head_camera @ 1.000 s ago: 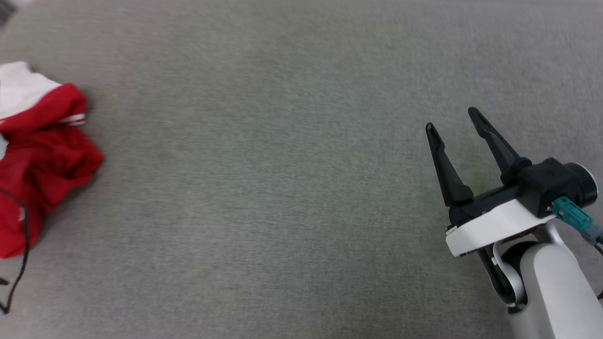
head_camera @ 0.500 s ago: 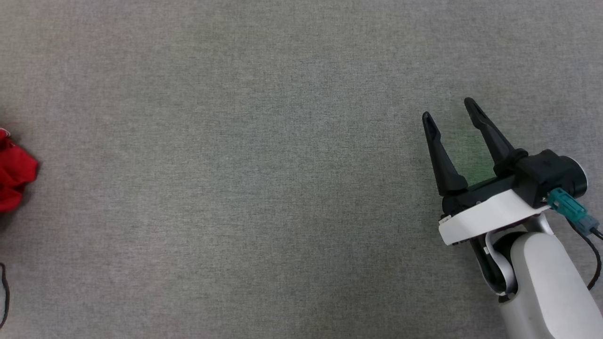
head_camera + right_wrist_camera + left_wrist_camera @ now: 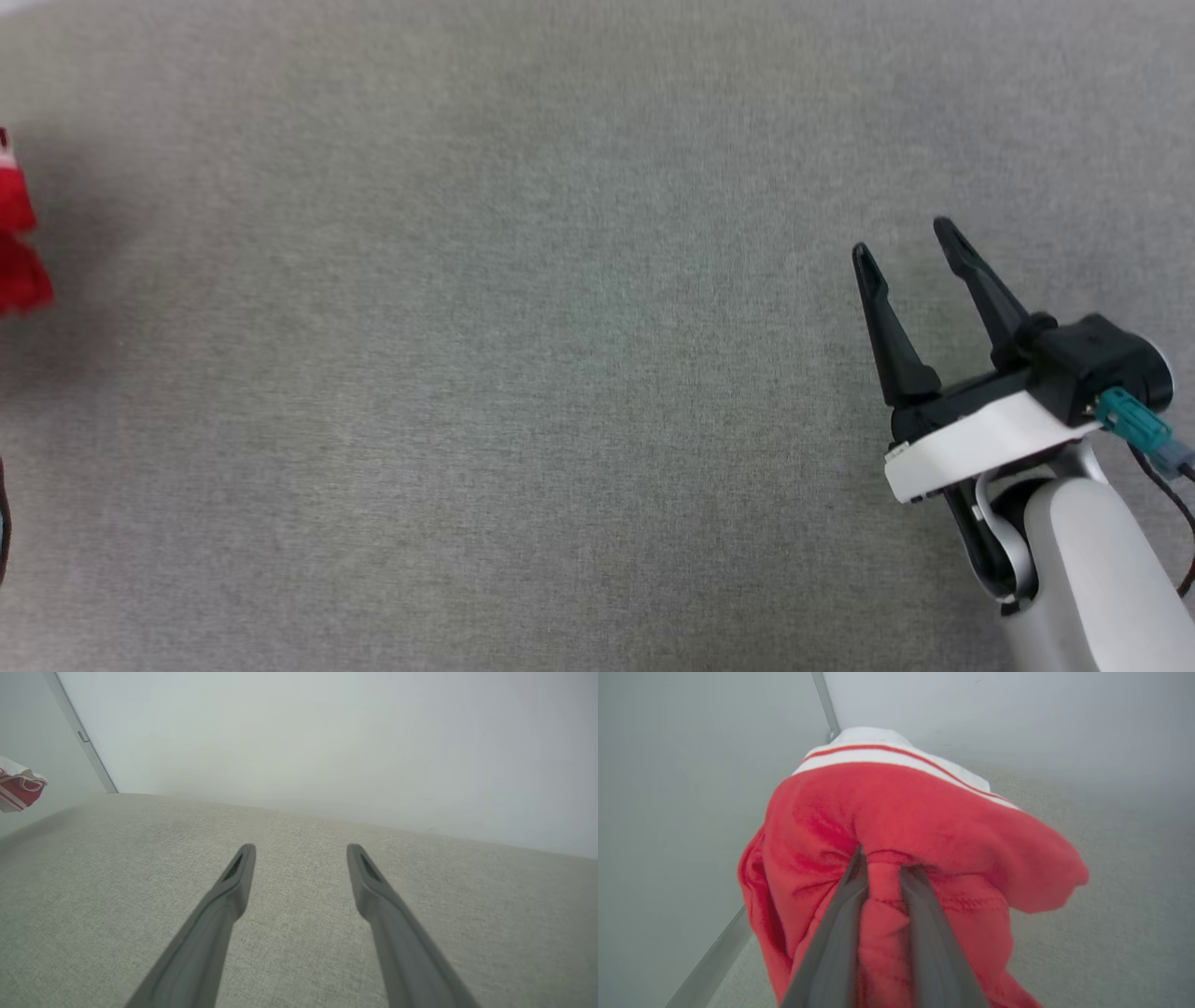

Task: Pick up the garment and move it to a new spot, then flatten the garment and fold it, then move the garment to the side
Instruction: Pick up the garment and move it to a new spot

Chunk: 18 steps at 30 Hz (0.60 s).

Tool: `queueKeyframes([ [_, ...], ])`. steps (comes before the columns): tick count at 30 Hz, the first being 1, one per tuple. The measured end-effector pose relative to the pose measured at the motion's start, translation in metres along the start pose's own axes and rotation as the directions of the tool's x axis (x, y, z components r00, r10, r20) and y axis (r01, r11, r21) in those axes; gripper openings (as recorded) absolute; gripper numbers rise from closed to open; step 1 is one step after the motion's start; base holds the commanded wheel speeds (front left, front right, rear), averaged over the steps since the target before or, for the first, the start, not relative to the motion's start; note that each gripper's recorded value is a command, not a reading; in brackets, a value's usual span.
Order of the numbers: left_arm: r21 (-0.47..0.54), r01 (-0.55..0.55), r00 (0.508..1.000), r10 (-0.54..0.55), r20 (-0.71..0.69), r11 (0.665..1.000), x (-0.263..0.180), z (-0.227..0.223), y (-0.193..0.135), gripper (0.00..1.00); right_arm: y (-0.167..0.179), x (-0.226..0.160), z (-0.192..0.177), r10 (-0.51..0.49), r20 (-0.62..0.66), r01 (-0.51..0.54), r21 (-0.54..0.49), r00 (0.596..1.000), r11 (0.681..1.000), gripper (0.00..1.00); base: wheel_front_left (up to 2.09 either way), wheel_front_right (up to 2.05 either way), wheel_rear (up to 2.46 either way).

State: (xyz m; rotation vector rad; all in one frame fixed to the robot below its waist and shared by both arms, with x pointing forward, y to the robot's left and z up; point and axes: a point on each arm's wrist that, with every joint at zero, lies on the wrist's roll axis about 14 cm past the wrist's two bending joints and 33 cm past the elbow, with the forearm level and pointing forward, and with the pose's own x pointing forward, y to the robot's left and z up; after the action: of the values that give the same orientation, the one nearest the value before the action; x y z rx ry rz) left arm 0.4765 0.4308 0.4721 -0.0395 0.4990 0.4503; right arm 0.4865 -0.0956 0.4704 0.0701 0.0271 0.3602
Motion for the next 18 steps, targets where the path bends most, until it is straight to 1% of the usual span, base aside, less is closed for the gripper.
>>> queueKeyframes([
  [2, 0.011, 0.027, 0.988, -0.028, 0.153, 1.0, -0.009, 0.036, -0.007, 0.0, 0.002, -0.006, 0.007, -0.005, 0.012, 0.005, 0.0, 1.0, 1.0, 1.0, 0.0, 0.0, 0.0],
  [4, 0.035, 0.054, 0.954, -0.062, 0.294, 0.998, -0.022, 0.069, -0.014, 0.0, 0.003, -0.012, 0.016, -0.013, 0.026, 0.013, -0.001, 1.0, 1.0, 1.0, 0.0, 0.0, 0.0],
  [6, 0.052, 0.074, 0.904, -0.089, 0.418, 0.996, -0.039, 0.098, -0.019, 0.0, 0.004, -0.018, 0.024, -0.021, 0.039, 0.021, -0.002, 0.999, 1.0, 1.0, 0.0, 0.0, 0.0],
  [9, 0.073, 0.114, 0.821, -0.135, 0.555, 0.991, -0.065, 0.13, -0.032, 0.0, 0.005, -0.03, 0.036, -0.036, 0.06, 0.036, -0.004, 0.998, 0.999, 1.0, 0.0, 0.0, 0.0],
  [14, 0.102, 0.206, 0.703, -0.22, 0.677, 0.973, -0.106, 0.158, -0.068, 0.0, 0.004, -0.052, 0.055, -0.066, 0.085, 0.067, -0.013, 0.994, 0.998, 1.0, 0.0, 0.0, 0.0],
  [18, 0.13, 0.311, 0.615, -0.304, 0.727, 0.941, -0.137, 0.17, -0.111, 0.0, 0.0, -0.072, 0.066, -0.103, 0.101, 0.105, -0.012, 0.99, 0.994, 1.0, 0.0, 0.0, 0.0],
])
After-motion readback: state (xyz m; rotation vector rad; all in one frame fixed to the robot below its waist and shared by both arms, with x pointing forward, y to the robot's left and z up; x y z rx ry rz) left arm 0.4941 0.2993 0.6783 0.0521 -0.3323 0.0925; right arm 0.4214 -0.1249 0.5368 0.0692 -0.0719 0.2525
